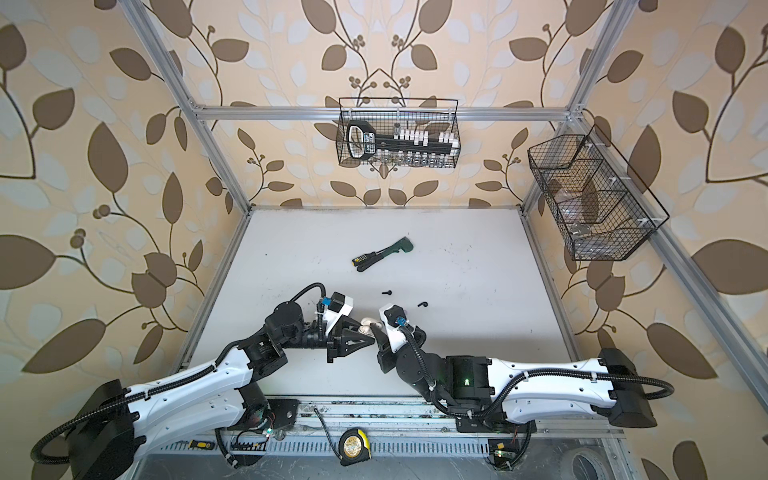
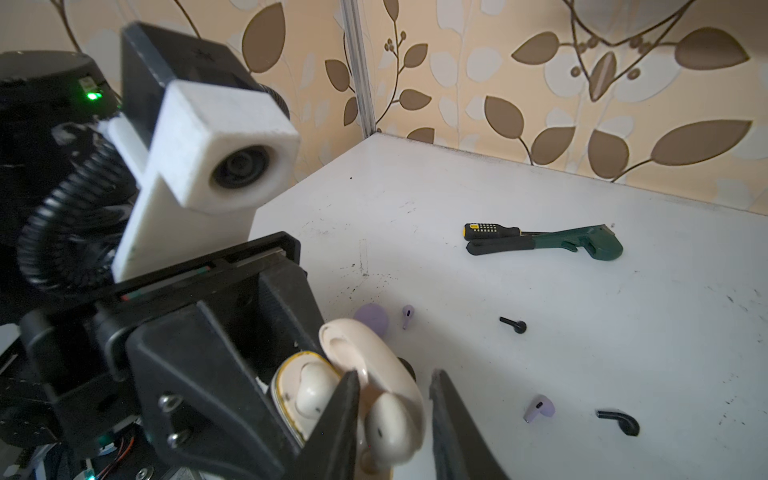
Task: Insert the wireless bluetooth earbuds into the charging case
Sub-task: 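Open the right gripper and draw it back from the seated earbud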
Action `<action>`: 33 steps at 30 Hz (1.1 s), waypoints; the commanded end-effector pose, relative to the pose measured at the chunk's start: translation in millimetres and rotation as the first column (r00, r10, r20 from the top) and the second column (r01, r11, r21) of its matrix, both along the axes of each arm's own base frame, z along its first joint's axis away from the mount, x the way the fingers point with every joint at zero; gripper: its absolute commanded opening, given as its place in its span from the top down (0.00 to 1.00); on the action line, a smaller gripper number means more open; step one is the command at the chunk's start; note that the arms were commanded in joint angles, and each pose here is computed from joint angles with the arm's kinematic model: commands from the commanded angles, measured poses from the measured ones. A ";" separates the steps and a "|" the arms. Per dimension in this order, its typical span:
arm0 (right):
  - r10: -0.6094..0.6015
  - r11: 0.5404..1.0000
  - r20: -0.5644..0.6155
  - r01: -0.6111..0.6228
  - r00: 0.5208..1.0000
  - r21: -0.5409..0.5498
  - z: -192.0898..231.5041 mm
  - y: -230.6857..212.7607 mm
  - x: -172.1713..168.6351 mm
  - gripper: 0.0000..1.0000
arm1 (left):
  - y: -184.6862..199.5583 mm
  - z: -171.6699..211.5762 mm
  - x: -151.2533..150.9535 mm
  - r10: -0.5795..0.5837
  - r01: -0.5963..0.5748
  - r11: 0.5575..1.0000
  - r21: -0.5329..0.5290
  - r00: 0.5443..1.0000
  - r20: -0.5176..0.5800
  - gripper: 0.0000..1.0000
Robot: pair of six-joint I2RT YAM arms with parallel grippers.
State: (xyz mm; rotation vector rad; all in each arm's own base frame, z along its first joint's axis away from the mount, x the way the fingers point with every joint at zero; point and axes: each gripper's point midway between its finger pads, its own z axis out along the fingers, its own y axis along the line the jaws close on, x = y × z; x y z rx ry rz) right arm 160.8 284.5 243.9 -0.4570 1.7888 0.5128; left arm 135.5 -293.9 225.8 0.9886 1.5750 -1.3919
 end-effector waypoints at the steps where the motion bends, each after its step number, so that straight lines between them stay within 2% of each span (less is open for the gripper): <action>1: 0.076 0.997 -0.021 -0.076 0.997 -0.006 -7.5 8.1 -13.7 0.66 | 0.8 33.1 2.5 0.036 -0.023 0.994 -0.103 0.991 0.126 1.00; 14: 0.042 0.998 0.002 -0.042 0.999 0.038 20.3 -3.3 -14.3 0.50 | 1.2 32.7 2.8 0.040 -0.026 0.994 -0.103 0.990 0.132 1.00; 19: -0.013 0.998 0.013 0.012 1.000 0.060 32.3 -18.7 -9.5 0.49 | 1.7 32.3 0.0 0.028 -0.013 0.994 -0.105 0.990 0.139 1.00; 26: -0.019 0.991 0.005 0.019 1.000 0.129 45.3 -29.2 -10.1 0.50 | 0.7 28.9 -4.5 0.000 0.018 0.994 -0.105 0.986 0.169 1.00; 33: -0.054 0.993 -0.003 0.054 0.999 0.108 43.6 -24.0 -6.3 0.51 | -1.3 22.0 -8.7 -0.030 0.050 0.994 -0.096 0.979 0.201 1.00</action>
